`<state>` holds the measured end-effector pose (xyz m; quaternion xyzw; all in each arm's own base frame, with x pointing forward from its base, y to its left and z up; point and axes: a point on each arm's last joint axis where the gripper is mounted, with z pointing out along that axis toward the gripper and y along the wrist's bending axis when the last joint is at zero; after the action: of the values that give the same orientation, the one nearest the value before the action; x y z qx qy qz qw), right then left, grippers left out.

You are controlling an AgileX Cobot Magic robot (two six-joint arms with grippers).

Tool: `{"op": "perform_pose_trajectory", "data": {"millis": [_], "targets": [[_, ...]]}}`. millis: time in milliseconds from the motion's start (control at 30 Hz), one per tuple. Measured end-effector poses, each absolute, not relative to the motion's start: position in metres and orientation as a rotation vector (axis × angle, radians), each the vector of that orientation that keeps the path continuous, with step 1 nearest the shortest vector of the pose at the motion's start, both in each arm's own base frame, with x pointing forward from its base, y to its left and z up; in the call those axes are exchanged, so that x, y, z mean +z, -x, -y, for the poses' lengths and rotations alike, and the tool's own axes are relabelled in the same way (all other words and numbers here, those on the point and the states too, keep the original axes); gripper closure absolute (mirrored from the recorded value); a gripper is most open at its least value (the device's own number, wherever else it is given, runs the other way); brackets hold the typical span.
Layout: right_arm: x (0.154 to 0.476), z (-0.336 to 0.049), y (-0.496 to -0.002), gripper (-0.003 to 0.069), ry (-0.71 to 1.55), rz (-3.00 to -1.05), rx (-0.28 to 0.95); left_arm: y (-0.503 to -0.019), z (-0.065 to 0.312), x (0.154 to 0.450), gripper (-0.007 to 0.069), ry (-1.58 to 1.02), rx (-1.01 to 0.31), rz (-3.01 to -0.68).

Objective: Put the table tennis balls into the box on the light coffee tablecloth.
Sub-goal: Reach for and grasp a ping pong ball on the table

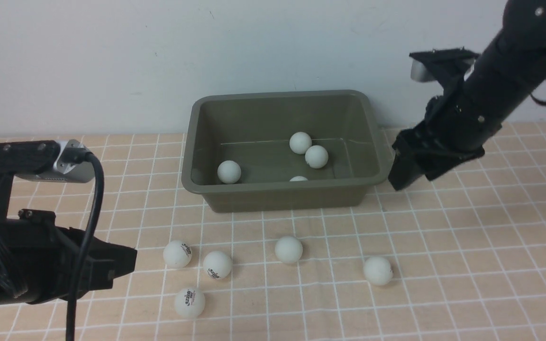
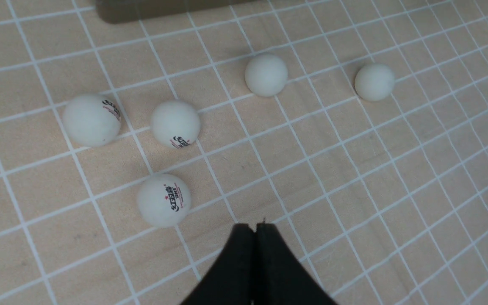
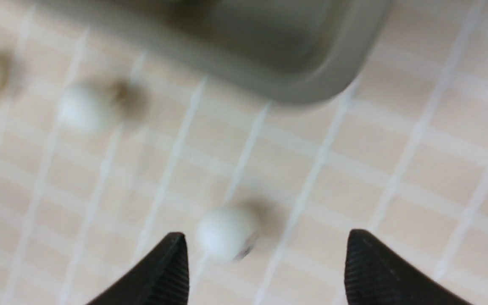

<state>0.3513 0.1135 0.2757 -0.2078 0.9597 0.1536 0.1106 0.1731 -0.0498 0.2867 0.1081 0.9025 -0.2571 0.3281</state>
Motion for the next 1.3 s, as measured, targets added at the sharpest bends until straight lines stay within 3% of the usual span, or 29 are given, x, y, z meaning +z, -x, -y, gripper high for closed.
{"op": "perform_pose_trajectory", "data": {"millis": [133, 300, 500, 633, 1000, 1300], "targets": [[0.270, -0.122, -0.328, 0.0209, 0.692, -2.837, 0.486, -0.173, 0.050, 0.287, 0.0694, -0.285, -0.672, -2.362], [0.259, -0.156, -0.305, 0.0209, 0.901, -2.841, 0.440, -0.173, 0.050, 0.287, 0.0694, -0.288, -0.671, -2.361], [0.255, -0.180, -0.297, 0.0209, 0.973, -2.784, 0.157, -0.173, 0.050, 0.287, 0.0694, -0.288, -0.671, -2.362], [0.249, -0.176, -0.303, 0.0209, 0.959, -2.786, 0.065, -0.173, 0.050, 0.287, 0.0694, -0.288, -0.671, -2.362], [0.197, -0.187, -0.322, 0.0209, 0.980, -2.843, 0.040, -0.173, 0.050, 0.287, 0.0694, -0.288, -0.671, -2.362], [0.176, -0.190, -0.327, 0.0209, 1.007, -2.872, 0.024, -0.173, 0.050, 0.287, 0.0694, -0.289, -0.672, -2.362]]}}
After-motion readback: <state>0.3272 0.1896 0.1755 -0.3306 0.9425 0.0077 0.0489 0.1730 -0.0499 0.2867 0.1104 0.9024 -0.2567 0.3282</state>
